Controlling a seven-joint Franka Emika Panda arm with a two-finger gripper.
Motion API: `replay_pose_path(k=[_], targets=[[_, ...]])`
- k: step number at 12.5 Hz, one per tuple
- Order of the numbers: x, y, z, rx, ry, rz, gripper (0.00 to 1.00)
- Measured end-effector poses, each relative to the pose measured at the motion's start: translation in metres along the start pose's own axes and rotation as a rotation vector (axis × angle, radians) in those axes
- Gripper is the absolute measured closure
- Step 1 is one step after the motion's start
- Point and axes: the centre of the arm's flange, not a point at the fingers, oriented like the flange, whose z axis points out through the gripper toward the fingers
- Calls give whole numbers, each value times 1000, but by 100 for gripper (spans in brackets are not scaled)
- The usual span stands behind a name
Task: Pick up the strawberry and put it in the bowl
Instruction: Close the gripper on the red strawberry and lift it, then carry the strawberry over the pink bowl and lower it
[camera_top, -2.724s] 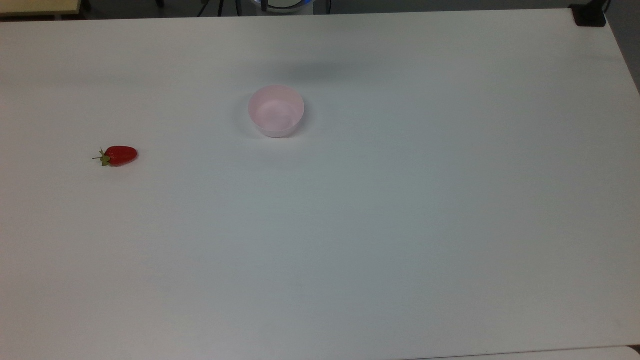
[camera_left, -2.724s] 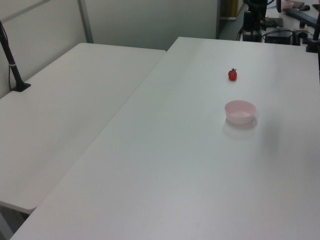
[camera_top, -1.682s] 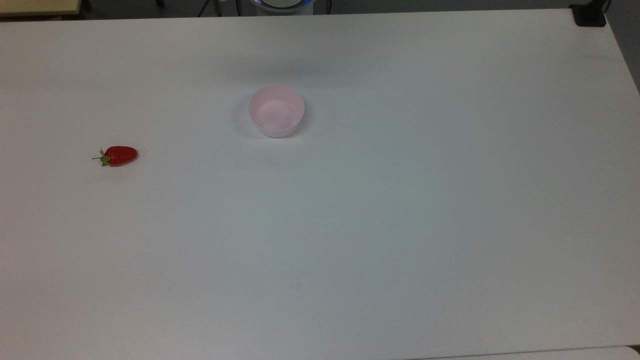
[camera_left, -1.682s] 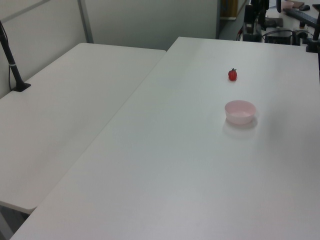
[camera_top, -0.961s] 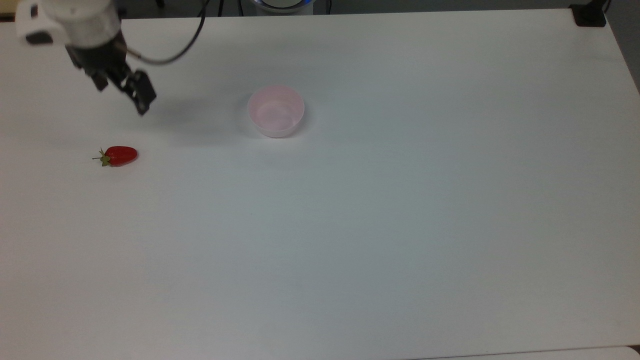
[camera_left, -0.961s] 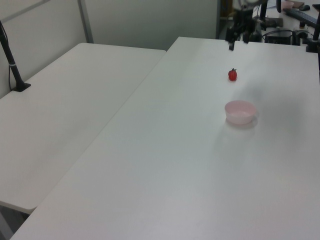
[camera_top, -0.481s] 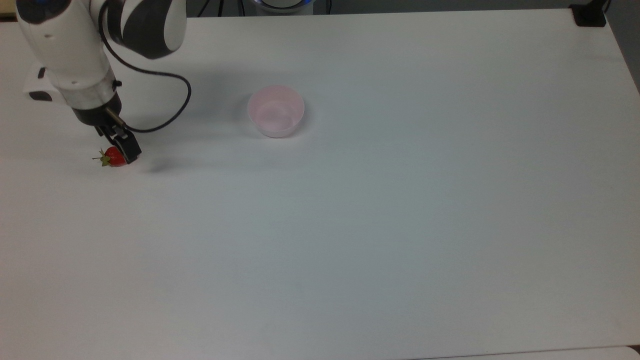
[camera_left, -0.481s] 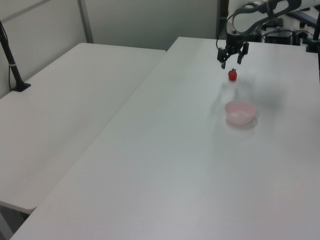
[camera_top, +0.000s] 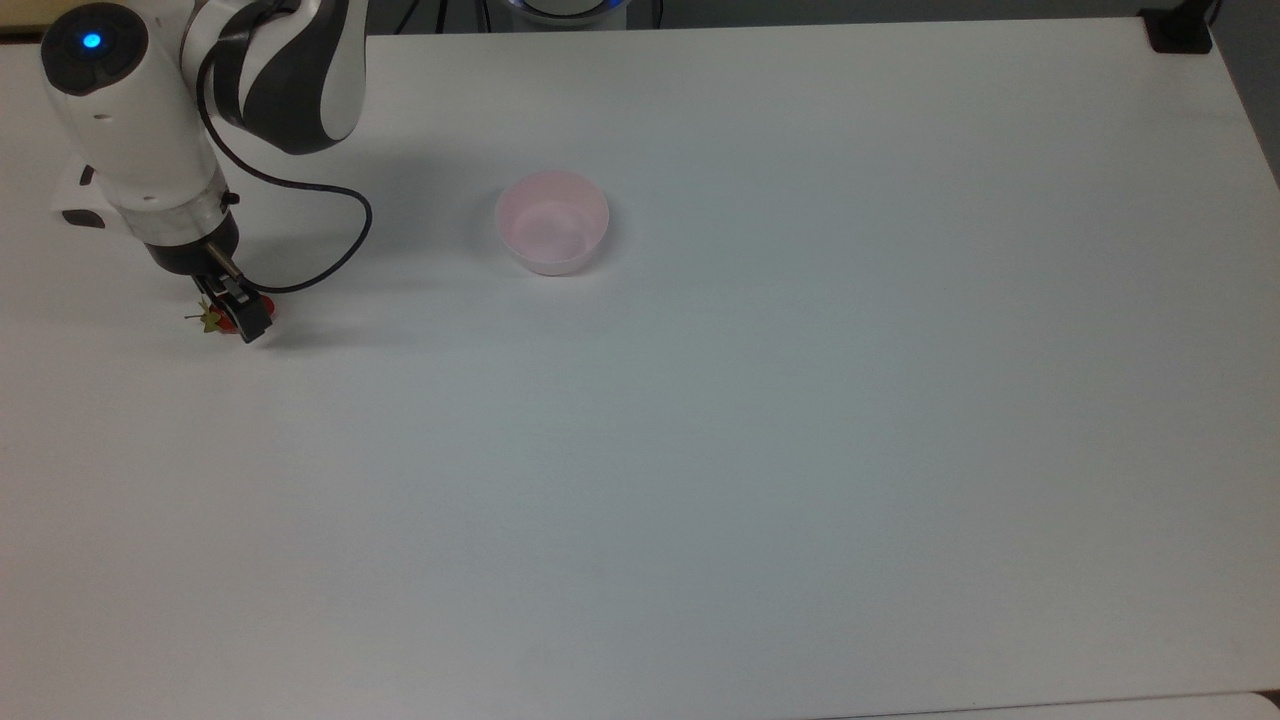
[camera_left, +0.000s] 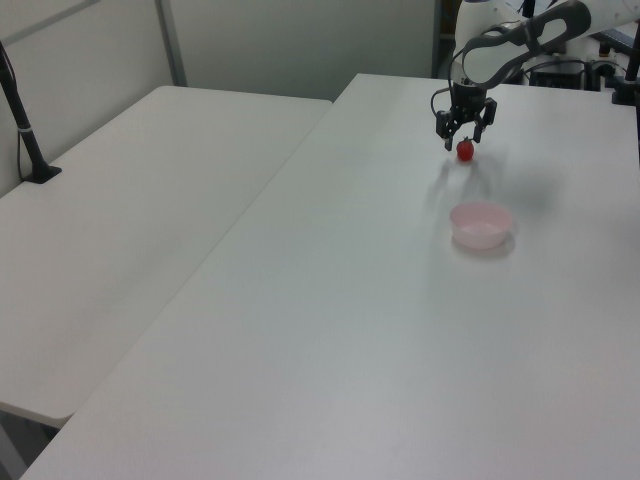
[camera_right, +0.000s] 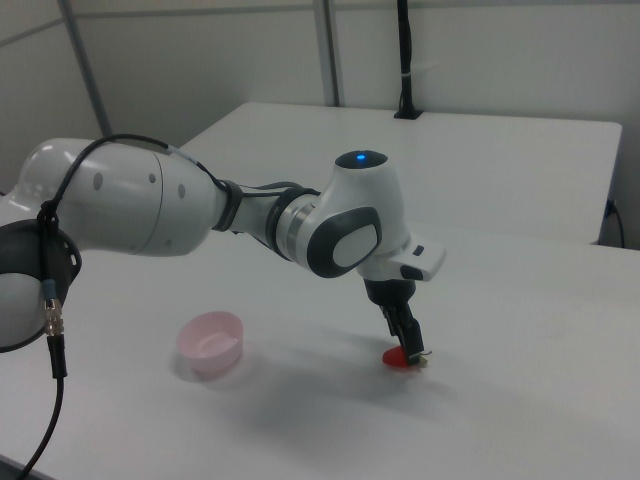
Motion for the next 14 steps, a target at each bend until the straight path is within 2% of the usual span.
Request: replay_pose_path(k=[1, 2, 4, 8, 10, 12, 14], targets=[[1, 2, 0, -4, 1, 0, 23], [1, 2, 2, -15, 4, -10, 38], [0, 2, 6, -37, 7, -29, 39], [-2, -2, 14, -60, 3, -85, 50], [-4, -8, 12, -57, 4, -157, 55], [-9, -24, 0, -47, 14, -255, 55], [-37, -65, -29, -47, -40, -371, 55]])
